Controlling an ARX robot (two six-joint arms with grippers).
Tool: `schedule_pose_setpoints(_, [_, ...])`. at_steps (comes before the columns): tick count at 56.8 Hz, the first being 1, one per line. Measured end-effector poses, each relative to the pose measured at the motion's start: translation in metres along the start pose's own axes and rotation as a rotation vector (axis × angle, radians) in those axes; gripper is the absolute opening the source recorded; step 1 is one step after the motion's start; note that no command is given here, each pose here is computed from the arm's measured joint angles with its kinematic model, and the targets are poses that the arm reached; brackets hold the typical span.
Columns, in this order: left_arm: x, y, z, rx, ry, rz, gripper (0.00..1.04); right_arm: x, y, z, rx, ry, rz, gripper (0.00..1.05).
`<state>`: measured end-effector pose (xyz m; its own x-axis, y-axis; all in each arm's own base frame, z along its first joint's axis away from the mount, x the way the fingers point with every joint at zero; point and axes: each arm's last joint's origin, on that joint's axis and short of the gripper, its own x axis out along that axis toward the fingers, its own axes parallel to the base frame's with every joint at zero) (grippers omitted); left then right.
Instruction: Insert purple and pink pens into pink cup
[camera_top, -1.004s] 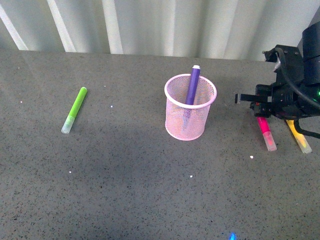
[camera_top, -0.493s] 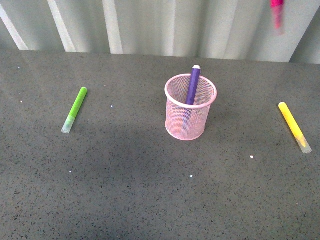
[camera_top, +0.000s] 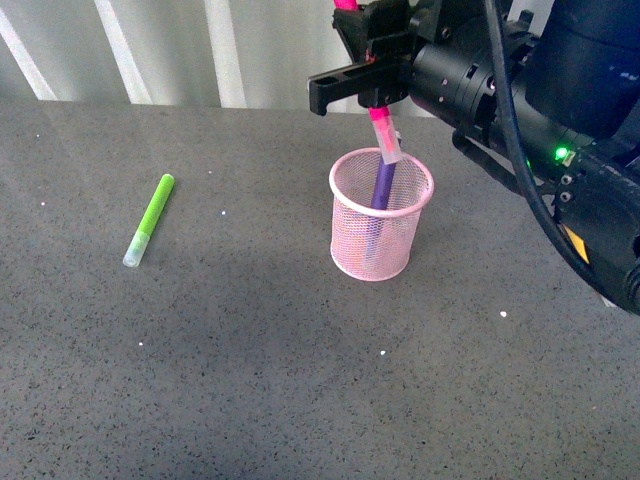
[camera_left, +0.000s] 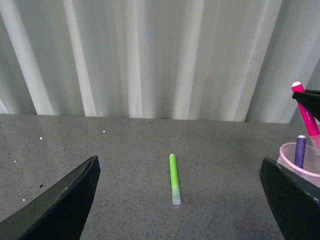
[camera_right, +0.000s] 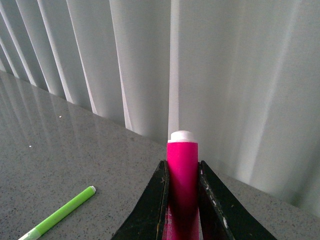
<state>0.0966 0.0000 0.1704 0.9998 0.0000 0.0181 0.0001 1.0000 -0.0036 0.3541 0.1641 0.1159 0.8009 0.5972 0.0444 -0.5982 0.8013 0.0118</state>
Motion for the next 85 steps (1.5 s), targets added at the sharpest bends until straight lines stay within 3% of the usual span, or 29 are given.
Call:
schedule_pose_setpoints(30, [0.0,0.0,0.0,0.0,0.0,0.0,0.98,0.001,0.0,-0.018,0.022,0.009,0.001,0.12])
schedule_pose_setpoints(56, [0.0,0.0,0.0,0.0,0.0,0.0,0.98,-0.005,-0.006,-0.02,0.038,0.011,-0.026,0.93])
schedule_pose_setpoints(60, [0.0,0.0,0.0,0.0,0.0,0.0,0.98,-0.009,-0.008,-0.018,0.036,0.01,-0.048,1.0])
schedule_pose_setpoints(66, [0.0,0.0,0.0,0.0,0.0,0.0,0.98,-0.02,-0.02,0.002,0.016,-0.007,-0.144,0.98])
schedule_pose_setpoints(76, [0.0,0.0,0.0,0.0,0.0,0.0,0.98,-0.083,-0.048,0.074,-0.077,-0.068,-0.427,0.98])
schedule_pose_setpoints(85, [0.0,0.0,0.0,0.0,0.0,0.0,0.98,-0.182,-0.033,0.125,-0.112,-0.094,-0.559,0.98])
